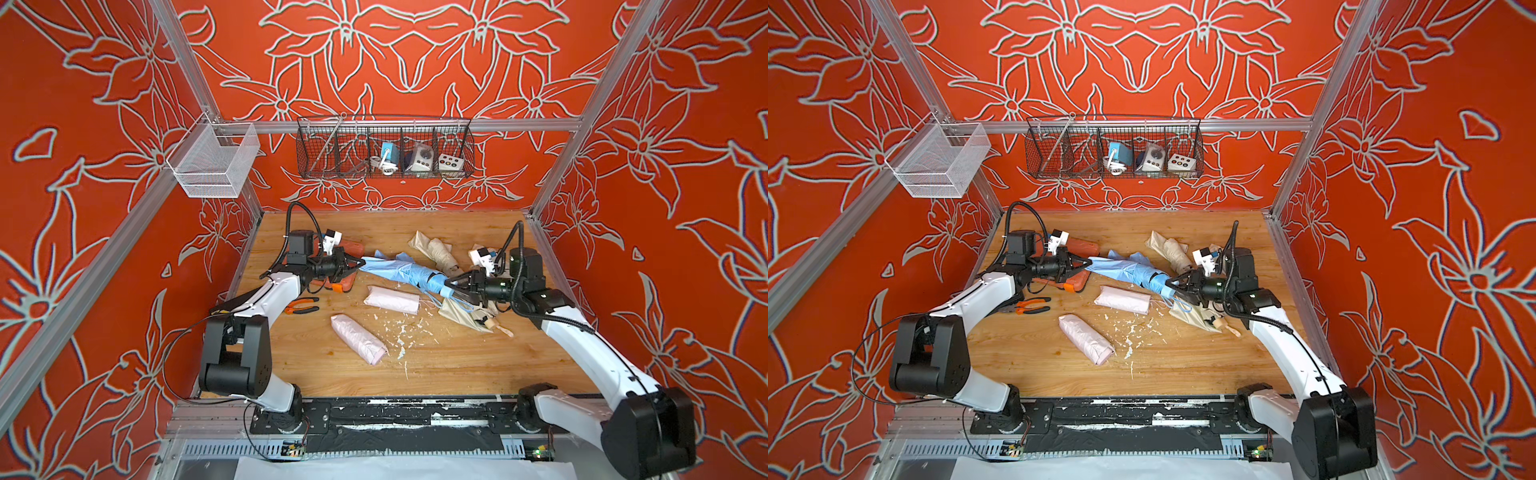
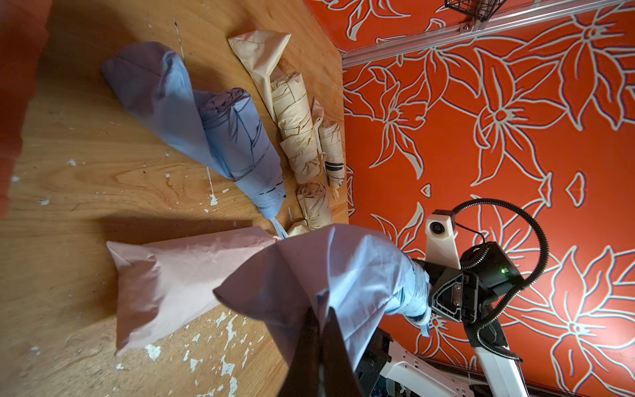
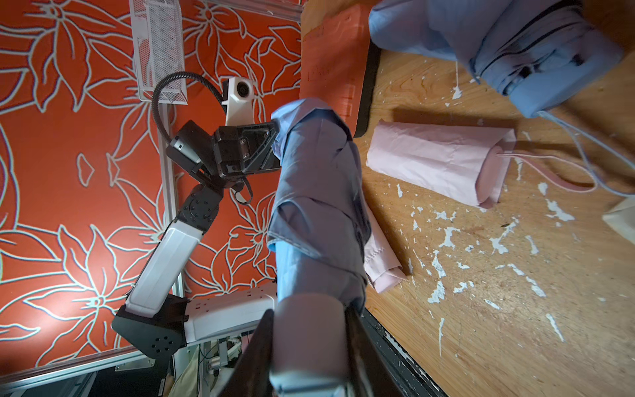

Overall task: Take umbrellas out of sleeves
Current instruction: Take out the umbrella from the umbrella sleeve, then place the umbrella sleeve at the center of the board, then place the umbrella in the umbrella sleeve.

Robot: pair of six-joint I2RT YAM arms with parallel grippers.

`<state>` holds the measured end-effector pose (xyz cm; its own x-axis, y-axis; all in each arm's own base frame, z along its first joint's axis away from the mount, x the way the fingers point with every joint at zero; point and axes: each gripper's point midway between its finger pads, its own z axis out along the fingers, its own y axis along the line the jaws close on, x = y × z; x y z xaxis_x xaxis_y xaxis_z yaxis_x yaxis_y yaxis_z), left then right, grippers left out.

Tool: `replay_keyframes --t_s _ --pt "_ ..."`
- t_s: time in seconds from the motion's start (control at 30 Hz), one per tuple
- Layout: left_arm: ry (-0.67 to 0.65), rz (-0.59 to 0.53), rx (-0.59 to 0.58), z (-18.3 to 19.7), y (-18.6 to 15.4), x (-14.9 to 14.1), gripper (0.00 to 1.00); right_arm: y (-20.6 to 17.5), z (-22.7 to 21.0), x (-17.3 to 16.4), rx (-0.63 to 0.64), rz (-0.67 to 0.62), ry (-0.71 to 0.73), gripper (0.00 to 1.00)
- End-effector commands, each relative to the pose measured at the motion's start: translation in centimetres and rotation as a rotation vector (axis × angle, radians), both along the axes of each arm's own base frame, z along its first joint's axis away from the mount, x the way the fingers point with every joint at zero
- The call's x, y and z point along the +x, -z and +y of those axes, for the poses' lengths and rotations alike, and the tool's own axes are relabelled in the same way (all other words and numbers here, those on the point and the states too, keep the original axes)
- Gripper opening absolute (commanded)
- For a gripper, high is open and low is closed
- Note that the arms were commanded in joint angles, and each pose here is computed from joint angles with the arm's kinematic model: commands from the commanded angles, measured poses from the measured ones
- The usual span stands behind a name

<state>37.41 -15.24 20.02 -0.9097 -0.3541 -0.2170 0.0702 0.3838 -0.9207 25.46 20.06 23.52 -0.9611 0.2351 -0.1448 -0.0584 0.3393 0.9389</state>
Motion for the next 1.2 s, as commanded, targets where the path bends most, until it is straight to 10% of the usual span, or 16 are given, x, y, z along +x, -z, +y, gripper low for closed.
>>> replay_keyframes --t_s 0.0,0.63,1.17 --pt "-0.005 -0.044 0.002 0.3 -1.4 0.0 0.0 -2.6 -0.6 -0.3 0.016 -0.091 -0.011 0.0" --pt "0.115 -0.03 -0.075 -3.5 -1.7 -3.1 0.0 -14.2 -3.8 0.9 0.034 -0.327 0.117 0.0" --pt "0.238 0.058 -0.01 -11.9 1.1 -9.8 0.0 -10.8 -2.9 -4.2 0.03 -0.264 0.055 0.0"
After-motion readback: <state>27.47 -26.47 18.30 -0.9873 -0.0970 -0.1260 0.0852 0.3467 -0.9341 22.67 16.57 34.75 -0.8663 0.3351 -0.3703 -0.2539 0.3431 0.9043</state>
